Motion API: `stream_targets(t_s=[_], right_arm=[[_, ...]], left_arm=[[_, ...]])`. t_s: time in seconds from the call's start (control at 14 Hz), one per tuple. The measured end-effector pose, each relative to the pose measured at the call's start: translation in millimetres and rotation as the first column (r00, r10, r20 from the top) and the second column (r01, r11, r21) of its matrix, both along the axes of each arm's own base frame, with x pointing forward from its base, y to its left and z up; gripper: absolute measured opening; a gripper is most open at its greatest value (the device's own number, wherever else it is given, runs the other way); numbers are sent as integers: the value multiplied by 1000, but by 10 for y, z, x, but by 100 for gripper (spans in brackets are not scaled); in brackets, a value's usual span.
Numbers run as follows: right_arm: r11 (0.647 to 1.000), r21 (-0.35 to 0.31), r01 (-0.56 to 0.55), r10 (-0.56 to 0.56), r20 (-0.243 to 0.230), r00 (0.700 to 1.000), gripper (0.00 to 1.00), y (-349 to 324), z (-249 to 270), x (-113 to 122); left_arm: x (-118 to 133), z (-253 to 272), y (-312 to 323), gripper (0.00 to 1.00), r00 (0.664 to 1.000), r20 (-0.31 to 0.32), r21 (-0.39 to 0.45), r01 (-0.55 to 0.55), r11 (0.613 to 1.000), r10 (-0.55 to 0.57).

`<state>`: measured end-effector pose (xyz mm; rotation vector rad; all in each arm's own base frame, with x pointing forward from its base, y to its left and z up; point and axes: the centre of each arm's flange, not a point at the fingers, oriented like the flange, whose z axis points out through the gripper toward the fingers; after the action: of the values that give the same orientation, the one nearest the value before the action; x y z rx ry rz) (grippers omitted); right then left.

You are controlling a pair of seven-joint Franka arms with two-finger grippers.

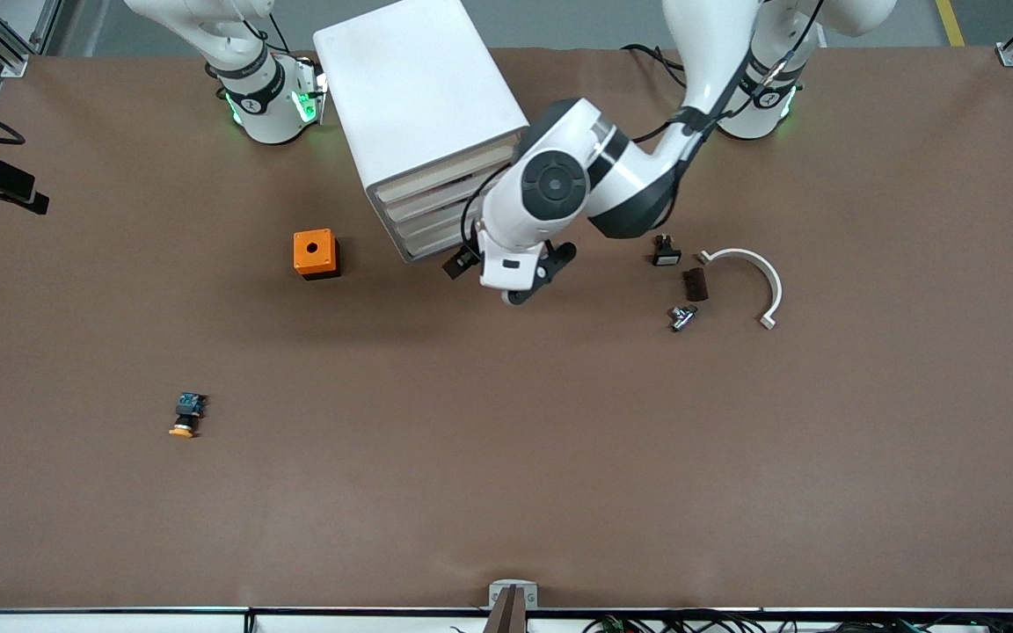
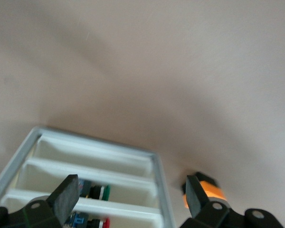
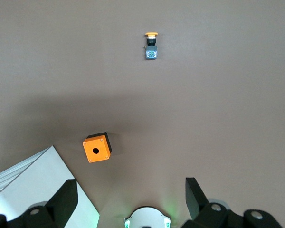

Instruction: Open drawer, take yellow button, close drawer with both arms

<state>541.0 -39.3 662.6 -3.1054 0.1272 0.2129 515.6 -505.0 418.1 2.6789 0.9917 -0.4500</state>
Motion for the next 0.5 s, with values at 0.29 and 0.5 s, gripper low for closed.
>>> stream_targets(t_s=[0.29,0.5], right_arm=[[1000,7,-8,8,-18,1000,100,0,-45,-14],[999,12,-32,33,-9,999,100,110,-6,-55]], left_arm=[[570,1024,1170,100,987,146,-22,71,997,-67],[743,1397,1949,100,974,188,31,123,992,-127]])
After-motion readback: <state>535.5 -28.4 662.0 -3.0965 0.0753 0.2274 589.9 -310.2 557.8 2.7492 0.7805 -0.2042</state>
